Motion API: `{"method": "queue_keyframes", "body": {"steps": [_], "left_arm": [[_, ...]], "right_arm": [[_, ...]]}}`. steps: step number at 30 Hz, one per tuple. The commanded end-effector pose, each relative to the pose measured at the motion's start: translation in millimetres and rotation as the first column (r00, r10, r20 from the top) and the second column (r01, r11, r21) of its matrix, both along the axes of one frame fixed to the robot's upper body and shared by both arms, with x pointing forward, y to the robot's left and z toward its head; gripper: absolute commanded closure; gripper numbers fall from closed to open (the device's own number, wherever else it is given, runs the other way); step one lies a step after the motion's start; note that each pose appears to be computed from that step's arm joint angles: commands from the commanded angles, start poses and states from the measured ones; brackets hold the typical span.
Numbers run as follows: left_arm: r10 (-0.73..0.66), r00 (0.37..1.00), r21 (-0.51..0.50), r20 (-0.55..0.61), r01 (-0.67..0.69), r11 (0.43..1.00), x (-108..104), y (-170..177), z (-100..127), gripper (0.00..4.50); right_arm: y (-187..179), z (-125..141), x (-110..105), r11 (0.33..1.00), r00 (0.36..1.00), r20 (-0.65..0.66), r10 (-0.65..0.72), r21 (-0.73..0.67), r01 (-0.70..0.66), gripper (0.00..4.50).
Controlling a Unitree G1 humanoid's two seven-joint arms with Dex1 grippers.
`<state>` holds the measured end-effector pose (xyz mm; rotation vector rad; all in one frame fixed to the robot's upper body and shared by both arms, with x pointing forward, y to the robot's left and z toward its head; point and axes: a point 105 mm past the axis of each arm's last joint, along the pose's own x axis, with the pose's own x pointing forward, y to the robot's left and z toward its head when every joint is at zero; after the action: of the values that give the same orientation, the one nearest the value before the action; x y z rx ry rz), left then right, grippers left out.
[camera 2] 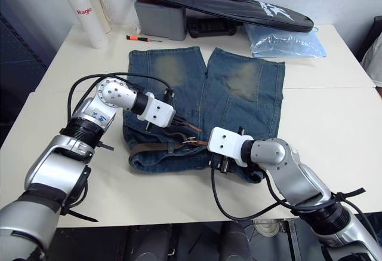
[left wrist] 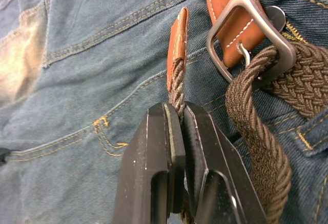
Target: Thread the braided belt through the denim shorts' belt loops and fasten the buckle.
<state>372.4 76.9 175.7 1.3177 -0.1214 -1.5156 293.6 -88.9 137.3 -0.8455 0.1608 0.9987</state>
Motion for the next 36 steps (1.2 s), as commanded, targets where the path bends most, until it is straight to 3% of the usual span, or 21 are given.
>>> {"method": "queue_keyframes", "body": {"steps": [1, 16, 23, 27, 36], "left_arm": [[-0.033, 0.999, 0.062, 0.032, 0.031, 0.998, -1.2, 7.7, 6.9, 4.5], [-0.096, 0.995, 0.109, 0.028, 0.092, 0.99, -6.9, -0.6, -0.5, 4.5], [-0.057, 0.998, 0.125, 0.014, 0.055, 0.991, -2.9, 1.2, -4.5, 4.5], [-0.019, 0.999, 0.09, -0.027, 0.022, 0.996, -1.7, 0.1, -3.2, 4.5], [0.004, 0.959, -0.044, -0.285, -0.017, 0.999, -23.7, -13.0, 2.6, 4.5]], "right_arm": [[-6.5, 9.1, 4.1, 0.999, 0.998, 0.042, -0.042, 0.008, 0.042, 4.41], [-0.9, 17.6, 5.6, 0.999, 0.998, 0.06, -0.035, 0.028, 0.034, 4.41], [6.9, 29.4, 3.9, 0.991, 0.998, 0.041, -0.042, 0.128, 0.036, 4.41], [9.5, 35.0, 3.6, 0.981, 0.999, 0.018, -0.051, 0.187, 0.047, 4.41], [11.9, 35.3, 3.3, 0.978, 0.998, 0.001, -0.056, 0.2, 0.054, 4.41]]}}
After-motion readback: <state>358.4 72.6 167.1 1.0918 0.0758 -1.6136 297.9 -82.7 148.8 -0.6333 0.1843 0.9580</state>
